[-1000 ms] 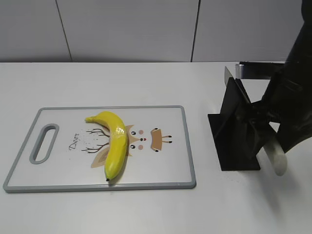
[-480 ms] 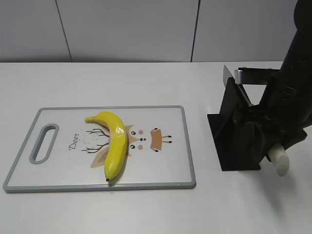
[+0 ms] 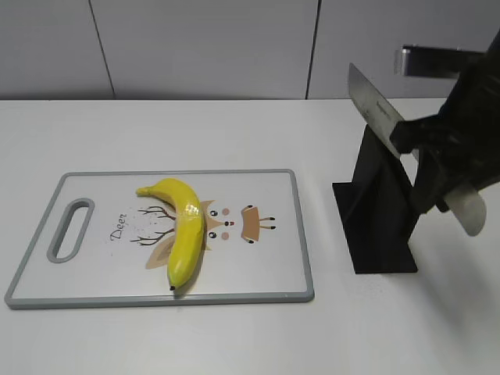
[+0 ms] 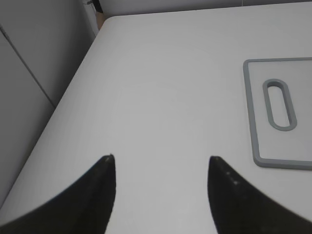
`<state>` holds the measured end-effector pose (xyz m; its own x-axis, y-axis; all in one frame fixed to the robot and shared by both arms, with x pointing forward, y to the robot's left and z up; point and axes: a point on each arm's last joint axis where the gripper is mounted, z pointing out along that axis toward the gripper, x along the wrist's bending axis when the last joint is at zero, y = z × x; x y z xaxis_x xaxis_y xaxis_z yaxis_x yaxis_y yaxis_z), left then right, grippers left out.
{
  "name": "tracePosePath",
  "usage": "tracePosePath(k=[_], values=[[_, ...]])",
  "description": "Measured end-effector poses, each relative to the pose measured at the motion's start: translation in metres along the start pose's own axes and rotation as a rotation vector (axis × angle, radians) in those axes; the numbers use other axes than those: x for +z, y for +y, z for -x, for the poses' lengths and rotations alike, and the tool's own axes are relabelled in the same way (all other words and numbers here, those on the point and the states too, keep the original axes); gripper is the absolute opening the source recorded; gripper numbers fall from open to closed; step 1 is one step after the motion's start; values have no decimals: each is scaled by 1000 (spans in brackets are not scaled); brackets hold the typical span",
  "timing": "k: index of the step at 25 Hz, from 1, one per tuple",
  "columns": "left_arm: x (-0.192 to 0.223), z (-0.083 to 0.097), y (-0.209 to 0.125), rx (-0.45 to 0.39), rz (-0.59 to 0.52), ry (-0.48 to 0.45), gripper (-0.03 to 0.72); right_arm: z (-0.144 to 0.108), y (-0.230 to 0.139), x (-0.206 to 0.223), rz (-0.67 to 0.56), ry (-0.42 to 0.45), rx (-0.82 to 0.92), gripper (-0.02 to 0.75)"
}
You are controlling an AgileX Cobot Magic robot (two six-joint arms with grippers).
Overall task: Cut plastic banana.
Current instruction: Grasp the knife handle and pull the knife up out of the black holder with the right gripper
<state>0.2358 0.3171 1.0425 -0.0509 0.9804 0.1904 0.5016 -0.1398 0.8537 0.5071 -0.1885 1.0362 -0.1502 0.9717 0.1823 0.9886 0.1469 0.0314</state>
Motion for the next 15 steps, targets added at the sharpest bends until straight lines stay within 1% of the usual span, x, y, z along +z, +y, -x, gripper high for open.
tracePosePath(k=[7, 12, 15], values=[[0, 0, 0, 0, 0, 0, 536, -11, 3, -56, 194, 44, -50, 163], [0, -2, 0, 10, 1, 19, 507, -22, 9, -85, 302, 90, -193, 163], [0, -2, 0, 13, 2, 24, 489, -26, 13, -94, 367, 95, -295, 163]])
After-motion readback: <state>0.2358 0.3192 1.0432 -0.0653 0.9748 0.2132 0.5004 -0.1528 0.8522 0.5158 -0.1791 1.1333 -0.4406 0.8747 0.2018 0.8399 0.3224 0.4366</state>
